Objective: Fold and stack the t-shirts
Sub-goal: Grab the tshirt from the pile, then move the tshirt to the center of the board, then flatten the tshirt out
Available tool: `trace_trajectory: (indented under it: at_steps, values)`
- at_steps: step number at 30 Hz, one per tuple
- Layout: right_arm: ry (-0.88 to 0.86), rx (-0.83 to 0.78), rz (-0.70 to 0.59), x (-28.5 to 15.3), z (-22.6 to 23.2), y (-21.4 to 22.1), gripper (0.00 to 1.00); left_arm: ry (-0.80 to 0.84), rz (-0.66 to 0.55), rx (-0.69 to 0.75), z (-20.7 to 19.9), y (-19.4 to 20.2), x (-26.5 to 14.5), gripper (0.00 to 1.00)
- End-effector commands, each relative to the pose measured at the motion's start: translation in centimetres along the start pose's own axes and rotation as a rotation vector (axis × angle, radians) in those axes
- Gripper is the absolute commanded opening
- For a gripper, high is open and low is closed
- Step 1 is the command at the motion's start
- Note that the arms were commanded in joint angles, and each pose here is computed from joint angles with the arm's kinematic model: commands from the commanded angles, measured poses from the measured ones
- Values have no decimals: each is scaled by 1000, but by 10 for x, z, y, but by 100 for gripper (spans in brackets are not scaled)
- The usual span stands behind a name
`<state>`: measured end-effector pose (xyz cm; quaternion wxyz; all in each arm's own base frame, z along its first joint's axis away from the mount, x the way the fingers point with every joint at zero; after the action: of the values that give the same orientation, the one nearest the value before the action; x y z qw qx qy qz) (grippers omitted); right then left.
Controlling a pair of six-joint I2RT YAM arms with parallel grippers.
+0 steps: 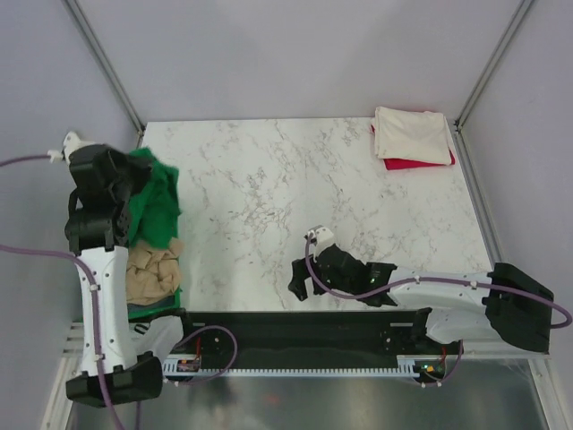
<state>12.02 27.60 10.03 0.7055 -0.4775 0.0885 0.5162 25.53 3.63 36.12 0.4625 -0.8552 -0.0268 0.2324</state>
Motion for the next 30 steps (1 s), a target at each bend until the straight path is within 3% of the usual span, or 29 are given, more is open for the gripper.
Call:
trace_trajectory:
  at_steps: [1, 2, 5, 9, 11, 13, 14, 15, 17, 19, 22, 26, 30]
  values:
    - [70, 27, -209, -24, 2, -64, 98, 394, -53, -14, -115, -41, -7, 2]
    - [68, 37, -261, -37, 3, -79, 98, 556, -78, 70, -159, -55, -34, 2]
    - [145, 56, -430, -77, -8, -120, 98, 821, -67, 249, -230, -56, -69, 2]
    - [266, 92, -621, -134, -23, -151, 98, 839, 66, 352, -229, -27, -75, 10]
    - [296, 128, -725, -166, -25, -165, 98, 751, 196, 400, -204, 14, -54, 50]
    - [341, 145, -770, -191, -30, -169, 98, 658, 216, 424, -171, 30, -56, 60]
    - [333, 160, -798, -204, -30, -171, 98, 570, 280, 449, -146, 58, -42, 67]
    - [346, 163, -801, -212, -34, -168, 98, 488, 228, 445, -124, 56, -47, 71]
    - [324, 182, -840, -228, -34, -169, 98, 369, 264, 454, -86, 84, -37, 85]
    - [318, 180, -839, -230, -35, -168, 98, 345, 244, 447, -66, 91, -44, 98]
    - [308, 159, -765, -212, -32, -162, 98, 365, 352, 456, -52, 126, -39, 97]
    - [368, 158, -624, -163, -37, -146, 98, 383, 506, 423, -38, 178, -27, 83]
    - [386, 123, -447, -109, -41, -129, 95, 418, 548, 446, -38, 194, -22, 78]
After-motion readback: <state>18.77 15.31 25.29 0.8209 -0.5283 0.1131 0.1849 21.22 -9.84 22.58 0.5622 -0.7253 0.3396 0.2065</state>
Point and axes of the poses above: each gripper's point midway between its finger pads, its own x axis out along the fingers, its own z axis along the line the jaws close on, y = z × x, the point moved 5 cm from there along -x, back along the fingers, and after that the axes turned 13 degrees about x, right-handed, at the moved point
